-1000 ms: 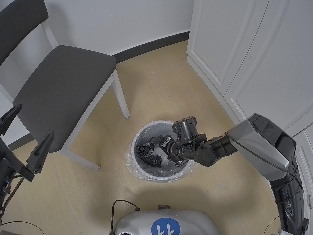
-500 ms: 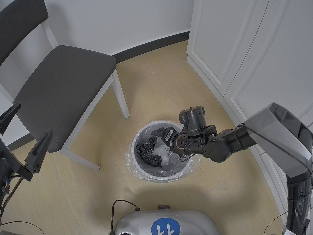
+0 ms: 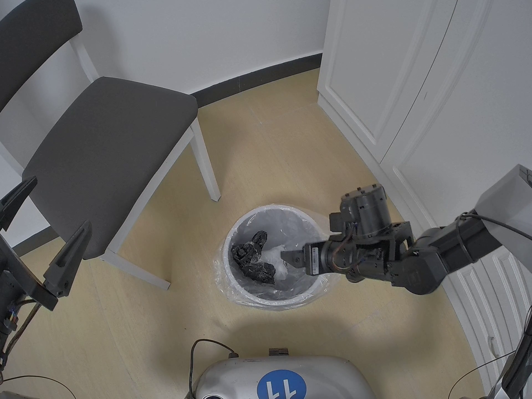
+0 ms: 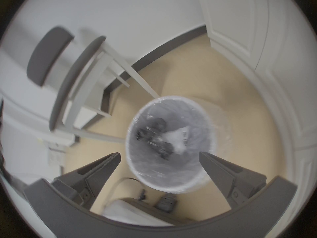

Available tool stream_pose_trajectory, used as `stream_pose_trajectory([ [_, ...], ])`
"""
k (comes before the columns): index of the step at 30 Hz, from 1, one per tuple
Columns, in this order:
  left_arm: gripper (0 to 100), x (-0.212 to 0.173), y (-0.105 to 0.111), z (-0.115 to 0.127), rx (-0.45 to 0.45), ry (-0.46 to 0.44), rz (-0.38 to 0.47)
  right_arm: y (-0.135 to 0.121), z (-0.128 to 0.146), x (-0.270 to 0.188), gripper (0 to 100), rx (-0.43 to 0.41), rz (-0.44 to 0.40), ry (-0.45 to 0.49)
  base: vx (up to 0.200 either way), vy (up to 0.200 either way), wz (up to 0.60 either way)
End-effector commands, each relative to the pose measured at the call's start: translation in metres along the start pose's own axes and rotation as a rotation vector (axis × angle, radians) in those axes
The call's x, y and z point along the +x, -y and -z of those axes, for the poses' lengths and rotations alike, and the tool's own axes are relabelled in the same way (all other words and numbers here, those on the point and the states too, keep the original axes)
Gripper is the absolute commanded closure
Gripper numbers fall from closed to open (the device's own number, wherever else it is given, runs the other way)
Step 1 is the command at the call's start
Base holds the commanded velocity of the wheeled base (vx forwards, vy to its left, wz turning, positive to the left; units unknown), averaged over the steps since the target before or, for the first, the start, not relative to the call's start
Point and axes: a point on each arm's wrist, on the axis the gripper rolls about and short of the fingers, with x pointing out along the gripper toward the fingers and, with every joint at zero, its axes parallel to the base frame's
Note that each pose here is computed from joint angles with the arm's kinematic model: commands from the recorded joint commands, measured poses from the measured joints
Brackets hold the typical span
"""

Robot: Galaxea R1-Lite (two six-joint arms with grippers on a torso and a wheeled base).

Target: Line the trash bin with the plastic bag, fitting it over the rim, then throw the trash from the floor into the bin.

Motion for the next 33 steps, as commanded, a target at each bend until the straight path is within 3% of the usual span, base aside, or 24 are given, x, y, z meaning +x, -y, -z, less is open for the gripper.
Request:
stream_pose_trajectory([
  [1, 0, 0.001, 0.002, 0.000, -0.008, -0.003, 0.013, 0.027, 0.018, -0.049, 0, -0.218, 0.199, 0.073, 0.000, 0.000, 0.00],
  [5, 0, -0.001, 0.001, 0.000, -0.003, 0.001, 0.006, 0.049, 0.031, -0.064, 0, -0.298, 0.259, 0.108, 0.000, 0.000, 0.00],
  [7, 0, -0.002, 0.000, 0.000, 0.005, 0.003, -0.005, 0.068, 0.041, -0.075, 0, -0.350, 0.332, 0.146, 0.000, 0.000, 0.00],
  [12, 0, 0.001, -0.001, -0.001, 0.009, -0.004, -0.022, 0.088, 0.037, -0.088, 0, -0.332, 0.426, 0.301, 0.000, 0.000, 0.00],
  [20, 0, -0.006, -0.024, -0.011, 0.049, 0.008, -0.241, 0.120, 0.018, -0.097, 0, -0.365, 0.562, 0.492, 0.000, 0.000, 0.00],
  [25, 0, -0.006, -0.031, -0.019, 0.055, 0.029, -0.302, 0.126, 0.013, -0.092, 0, -0.410, 0.597, 0.569, 0.000, 0.000, 0.00],
  [29, 0, -0.005, -0.031, -0.019, 0.054, 0.029, -0.305, 0.129, 0.009, -0.090, 0, -0.423, 0.612, 0.580, 0.000, 0.000, 0.00],
  [33, 0, -0.001, -0.030, -0.015, 0.044, 0.001, -0.292, 0.128, -0.007, -0.108, 0, -0.402, 0.636, 0.662, 0.000, 0.000, 0.00],
])
